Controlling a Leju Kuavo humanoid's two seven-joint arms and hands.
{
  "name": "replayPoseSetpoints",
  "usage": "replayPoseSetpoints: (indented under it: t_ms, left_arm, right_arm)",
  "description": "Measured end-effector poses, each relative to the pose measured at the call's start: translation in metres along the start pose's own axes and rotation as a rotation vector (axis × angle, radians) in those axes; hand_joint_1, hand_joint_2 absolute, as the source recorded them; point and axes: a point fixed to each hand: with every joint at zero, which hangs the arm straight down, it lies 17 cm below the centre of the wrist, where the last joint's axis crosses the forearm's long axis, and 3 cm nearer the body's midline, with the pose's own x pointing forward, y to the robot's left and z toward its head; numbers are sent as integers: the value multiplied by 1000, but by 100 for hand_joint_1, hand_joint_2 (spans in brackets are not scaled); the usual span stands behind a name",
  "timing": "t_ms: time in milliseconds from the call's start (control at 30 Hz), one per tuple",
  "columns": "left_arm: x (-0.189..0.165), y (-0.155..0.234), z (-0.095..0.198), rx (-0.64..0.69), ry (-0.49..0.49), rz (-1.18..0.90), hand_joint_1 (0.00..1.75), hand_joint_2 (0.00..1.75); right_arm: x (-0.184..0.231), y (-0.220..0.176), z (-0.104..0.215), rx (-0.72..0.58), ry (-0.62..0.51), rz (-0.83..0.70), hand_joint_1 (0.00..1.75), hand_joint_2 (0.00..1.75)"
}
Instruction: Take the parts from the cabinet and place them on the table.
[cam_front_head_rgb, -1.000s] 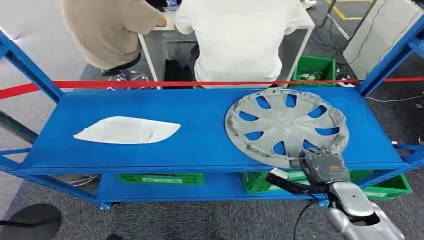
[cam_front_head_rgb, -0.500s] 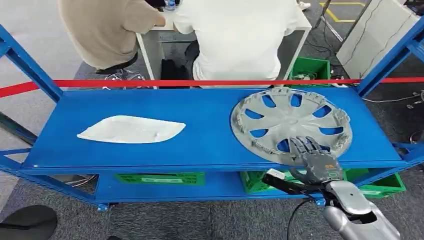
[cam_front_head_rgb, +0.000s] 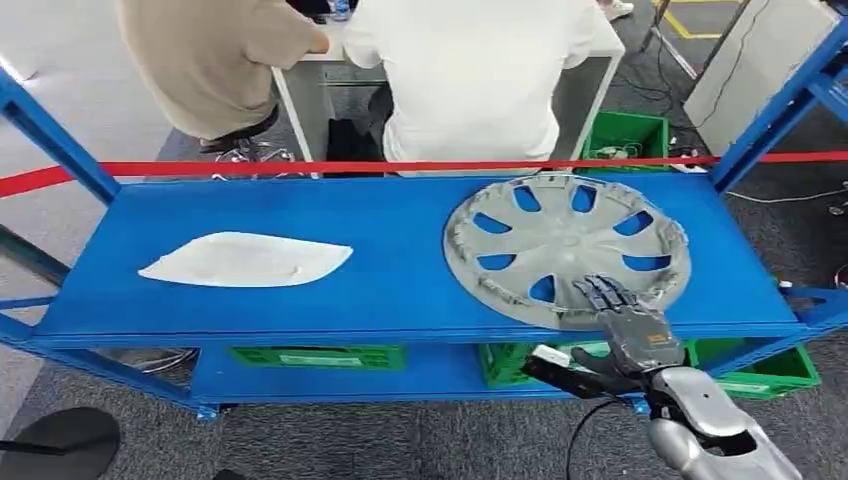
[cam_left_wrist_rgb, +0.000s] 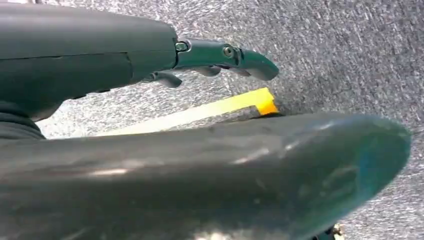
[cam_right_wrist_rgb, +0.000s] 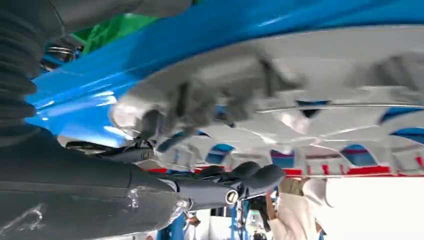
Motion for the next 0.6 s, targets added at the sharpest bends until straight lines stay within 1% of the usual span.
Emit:
replayPoseSetpoints:
  t_ms: [67, 233, 400, 533, 600]
  left_arm:
    - [1, 0, 0, -1, -3, 0, 0, 0]
    - [1, -3, 0, -8, -3, -1, 0, 0]
    - [6, -2, -1, -7, -14, -2, 0, 0]
    - [4, -4, 0, -10, -13, -1, 0, 0]
    - [5, -3, -1, -8, -18, -1, 0, 0]
  right_arm:
    - [0, -3, -1, -7, 2, 15, 0, 175]
    - [-4, -6, -1, -33, 36, 129, 0, 175]
    - [3, -22, -4, -107, 13, 174, 0, 175]
    - [21, -41, -4, -196, -41, 179, 0, 175]
    - [30, -56, -2, -265, -68, 196, 0, 175]
